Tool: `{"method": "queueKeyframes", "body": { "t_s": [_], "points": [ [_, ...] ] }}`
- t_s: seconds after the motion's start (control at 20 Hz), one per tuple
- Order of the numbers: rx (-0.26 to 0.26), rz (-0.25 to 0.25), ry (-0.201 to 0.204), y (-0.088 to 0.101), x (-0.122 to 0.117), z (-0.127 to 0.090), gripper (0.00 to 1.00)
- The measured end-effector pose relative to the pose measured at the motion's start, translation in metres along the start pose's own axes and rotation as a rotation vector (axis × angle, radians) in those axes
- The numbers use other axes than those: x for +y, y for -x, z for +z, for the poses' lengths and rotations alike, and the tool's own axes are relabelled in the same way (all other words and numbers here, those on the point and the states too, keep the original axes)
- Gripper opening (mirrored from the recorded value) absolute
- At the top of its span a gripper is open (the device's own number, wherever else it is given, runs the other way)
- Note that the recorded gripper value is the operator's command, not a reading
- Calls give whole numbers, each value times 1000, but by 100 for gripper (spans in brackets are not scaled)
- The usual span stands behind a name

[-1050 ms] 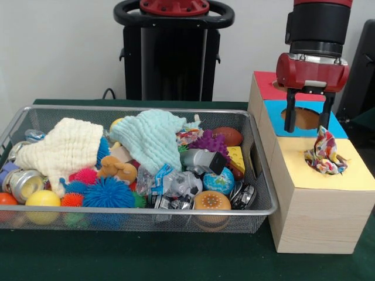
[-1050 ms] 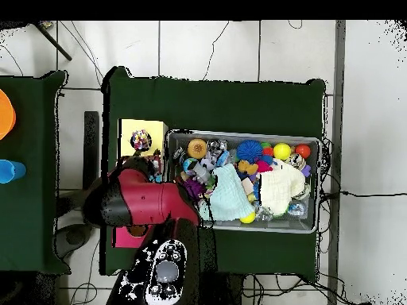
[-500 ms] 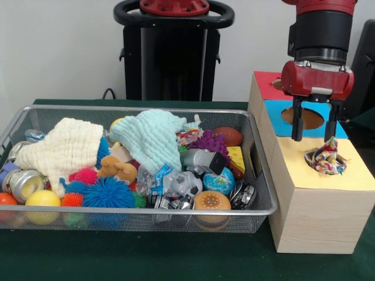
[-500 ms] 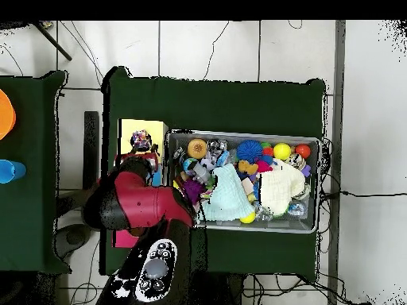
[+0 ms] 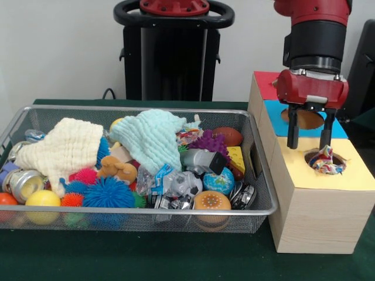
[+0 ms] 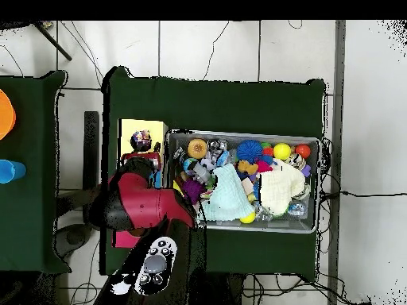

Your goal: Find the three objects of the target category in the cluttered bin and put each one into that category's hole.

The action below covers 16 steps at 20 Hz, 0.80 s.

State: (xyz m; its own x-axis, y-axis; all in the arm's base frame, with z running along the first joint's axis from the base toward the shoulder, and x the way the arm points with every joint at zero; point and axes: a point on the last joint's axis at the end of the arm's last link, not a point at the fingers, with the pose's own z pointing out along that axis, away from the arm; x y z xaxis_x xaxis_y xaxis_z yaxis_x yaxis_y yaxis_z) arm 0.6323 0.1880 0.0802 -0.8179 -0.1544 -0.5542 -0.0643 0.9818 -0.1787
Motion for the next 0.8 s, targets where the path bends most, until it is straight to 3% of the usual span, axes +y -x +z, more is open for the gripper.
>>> {"method": "queueKeyframes", "body": {
  "t_s": [0.55,0.8],
  "points": [
    [20,-1,-30,-14,-9,8,100],
    [-7,-6,-41,-17,-9,14,100]
  ]
}}
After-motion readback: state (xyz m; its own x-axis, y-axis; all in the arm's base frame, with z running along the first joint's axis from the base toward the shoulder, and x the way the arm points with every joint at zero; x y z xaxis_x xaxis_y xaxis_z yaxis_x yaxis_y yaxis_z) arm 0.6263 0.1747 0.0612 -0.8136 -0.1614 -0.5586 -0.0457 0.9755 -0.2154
